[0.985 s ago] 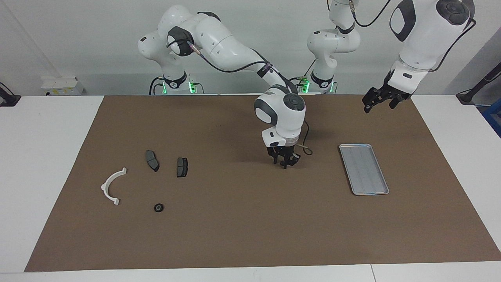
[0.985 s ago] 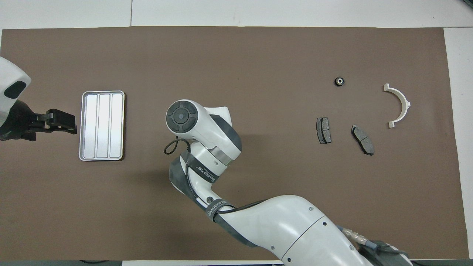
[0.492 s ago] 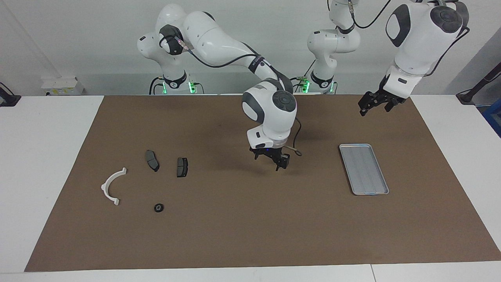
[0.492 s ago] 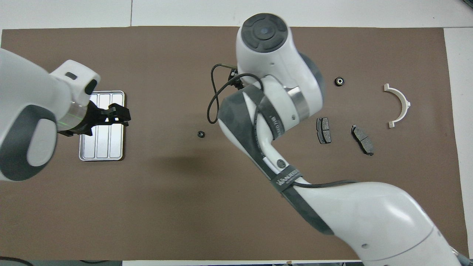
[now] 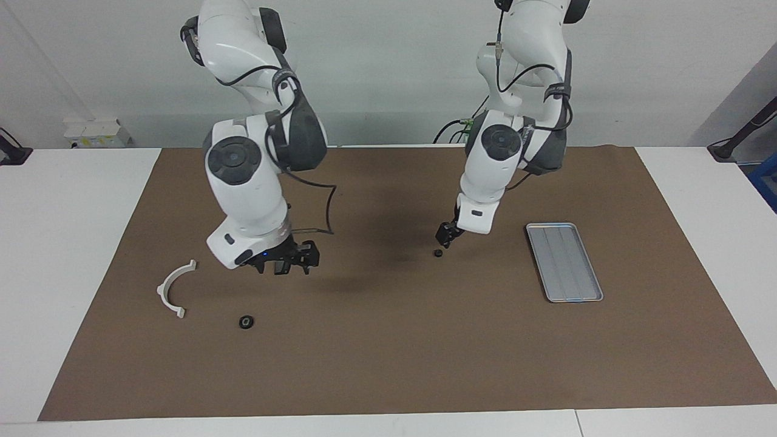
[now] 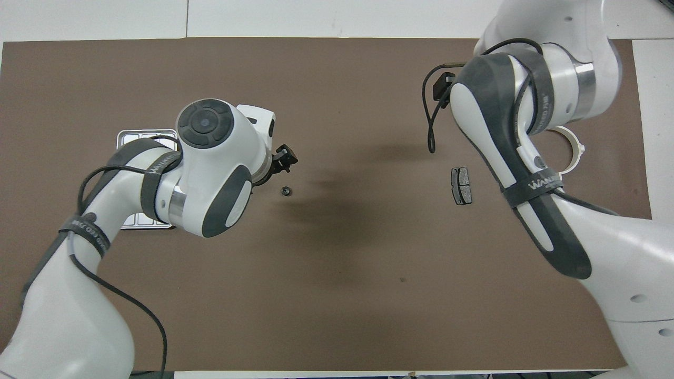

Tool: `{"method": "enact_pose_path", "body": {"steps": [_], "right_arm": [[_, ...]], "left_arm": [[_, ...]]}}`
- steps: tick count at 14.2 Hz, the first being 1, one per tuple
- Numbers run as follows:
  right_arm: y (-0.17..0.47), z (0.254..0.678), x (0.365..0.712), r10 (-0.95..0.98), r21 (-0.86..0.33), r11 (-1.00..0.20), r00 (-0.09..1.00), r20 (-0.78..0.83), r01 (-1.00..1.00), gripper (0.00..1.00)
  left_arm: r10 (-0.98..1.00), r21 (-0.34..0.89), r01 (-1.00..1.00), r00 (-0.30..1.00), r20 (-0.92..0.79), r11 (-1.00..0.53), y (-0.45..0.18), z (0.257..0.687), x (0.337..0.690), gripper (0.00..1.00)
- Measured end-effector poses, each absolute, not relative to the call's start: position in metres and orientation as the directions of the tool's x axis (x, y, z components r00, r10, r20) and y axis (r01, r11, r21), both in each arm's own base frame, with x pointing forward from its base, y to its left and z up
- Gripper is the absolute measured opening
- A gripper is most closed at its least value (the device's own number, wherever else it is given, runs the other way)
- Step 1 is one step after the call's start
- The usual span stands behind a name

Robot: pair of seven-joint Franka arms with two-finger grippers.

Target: Pick bearing gear from pile to tray

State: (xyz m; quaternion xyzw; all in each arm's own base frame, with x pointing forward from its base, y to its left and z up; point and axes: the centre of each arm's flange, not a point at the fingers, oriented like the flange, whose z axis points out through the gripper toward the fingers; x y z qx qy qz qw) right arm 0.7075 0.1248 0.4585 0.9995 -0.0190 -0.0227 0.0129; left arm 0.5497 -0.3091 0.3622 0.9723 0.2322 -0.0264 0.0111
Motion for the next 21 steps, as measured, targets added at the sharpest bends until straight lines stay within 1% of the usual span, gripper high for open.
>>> {"method": "enact_pose_path", "body": {"steps": [2,3,6,7,10,11,14,18,19,21], "right_arm": [[0.095,0.441,0.712,-0.055,0.027,-0.998,0.997,-0.055,-0.054,1.0],[0.088,0.432,0.713,-0.064,0.028,-0.998,0.997,-0.052,-0.063,1.0],[0.072,0.39,0.717,-0.077,0.041,-0.996,0.997,-0.027,-0.076,1.0],[0.068,0.377,0.718,-0.073,0.055,-0.996,0.997,-0.02,-0.072,1.0],[0.055,0.343,0.724,-0.081,0.065,-0.995,0.997,0.0,-0.081,1.0],[0.053,0.336,0.725,-0.082,0.063,-0.995,0.997,0.008,-0.083,1.0],[0.053,0.317,0.728,-0.079,0.057,-0.995,0.996,0.032,-0.081,1.0],[0.054,0.296,0.73,-0.075,0.051,-0.996,0.996,0.054,-0.078,1.0],[0.054,0.295,0.73,-0.075,0.051,-0.996,0.996,0.053,-0.078,1.0],[0.053,0.294,0.731,-0.077,0.049,-0.996,0.995,0.062,-0.08,1.0]], "left_arm": [[0.465,0.008,0.466,0.884,-0.057,-0.885,-0.318,0.335,0.547,1.0],[0.468,0.005,0.469,0.882,-0.057,-0.883,-0.316,0.33,0.548,0.93],[0.472,0.004,0.473,0.88,-0.056,-0.881,-0.313,0.326,0.548,0.9],[0.471,0.01,0.472,0.88,-0.052,-0.881,-0.313,0.325,0.547,0.81],[0.471,0.013,0.472,0.881,-0.05,-0.881,-0.314,0.313,0.548,0.78],[0.471,0.01,0.472,0.881,-0.052,-0.882,-0.314,0.309,0.547,0.7],[0.466,0.013,0.467,0.883,-0.049,-0.884,-0.315,0.297,0.54,0.7],[0.464,0.014,0.465,0.885,-0.049,-0.885,-0.318,0.294,0.536,0.7],[0.463,0.015,0.464,0.885,-0.048,-0.886,-0.319,0.294,0.535,0.63],[0.461,0.016,0.463,0.886,-0.047,-0.886,-0.32,0.294,0.535,0.6]]}}
